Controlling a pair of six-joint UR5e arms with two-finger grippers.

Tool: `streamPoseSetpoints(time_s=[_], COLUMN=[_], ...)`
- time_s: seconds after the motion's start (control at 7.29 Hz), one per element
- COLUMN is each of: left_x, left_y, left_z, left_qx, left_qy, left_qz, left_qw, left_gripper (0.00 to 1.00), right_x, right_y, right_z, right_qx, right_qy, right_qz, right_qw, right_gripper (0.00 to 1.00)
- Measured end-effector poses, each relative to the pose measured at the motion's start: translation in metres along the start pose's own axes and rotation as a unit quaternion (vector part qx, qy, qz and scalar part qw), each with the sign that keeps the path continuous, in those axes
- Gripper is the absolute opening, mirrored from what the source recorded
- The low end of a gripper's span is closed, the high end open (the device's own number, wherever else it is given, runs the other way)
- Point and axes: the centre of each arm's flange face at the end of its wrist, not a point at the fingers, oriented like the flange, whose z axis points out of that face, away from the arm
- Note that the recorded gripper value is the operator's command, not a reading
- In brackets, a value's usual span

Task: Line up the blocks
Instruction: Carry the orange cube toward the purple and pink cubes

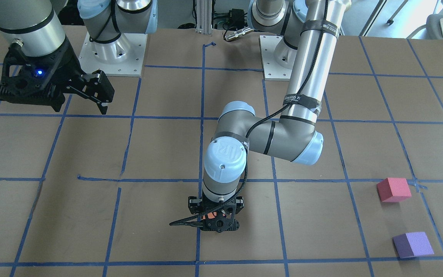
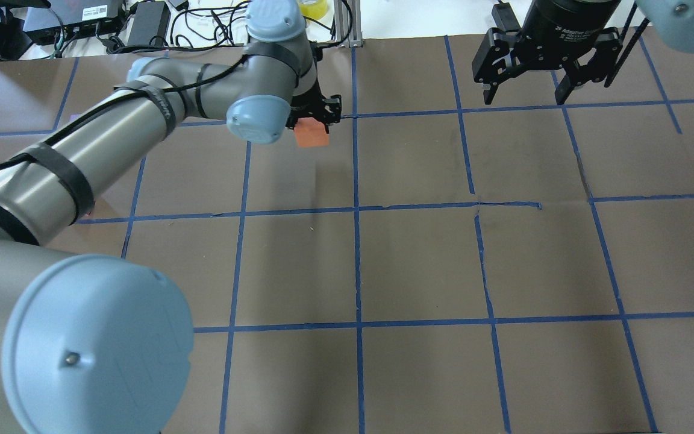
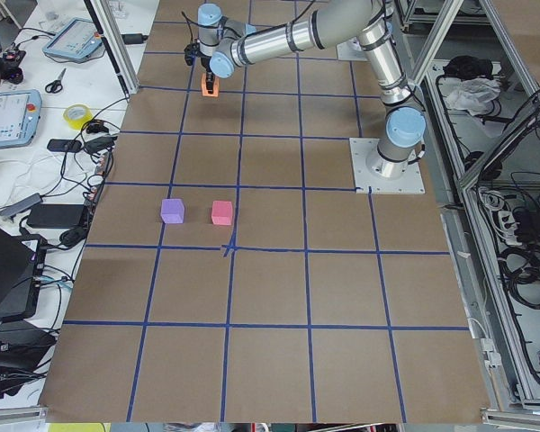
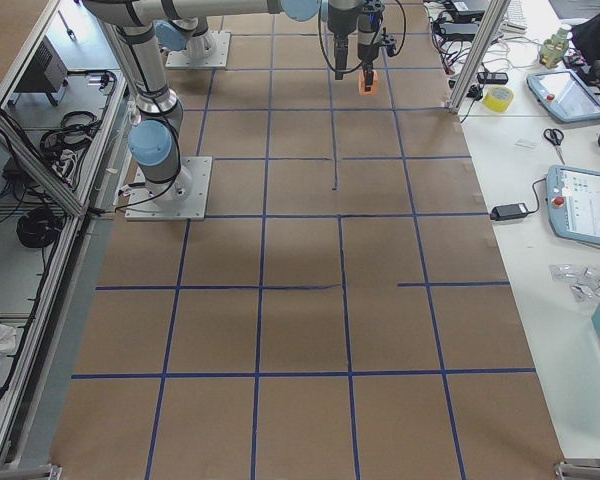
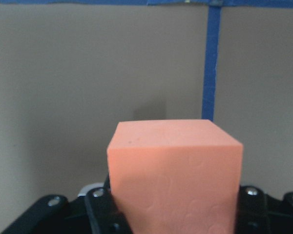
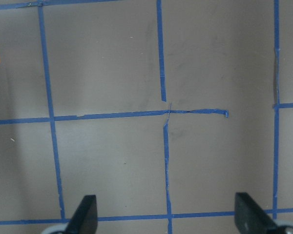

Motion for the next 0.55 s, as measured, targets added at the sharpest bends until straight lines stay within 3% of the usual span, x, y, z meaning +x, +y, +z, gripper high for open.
streamPoseSetpoints(time_s=[0.27,0.55], left_x=[-0.114,-0.235], left_y=[-0.032,-0.04], left_z=[-0.043,-0.074], left_qx=[0.009,-0.011], left_qy=[-0.02,-0.039], left_qz=[-0.038,-0.054], left_qw=[0.999,0.9977], left_gripper=[0.0,0.0], right_x=[-0.004,-0.004], right_y=[0.003,0.004], right_z=[-0.002,-0.002], right_qx=[-0.002,-0.004], right_qy=[-0.02,-0.022], right_qz=[0.001,-0.001], right_qw=[0.9998,0.9997], right_gripper=[1.0,1.0])
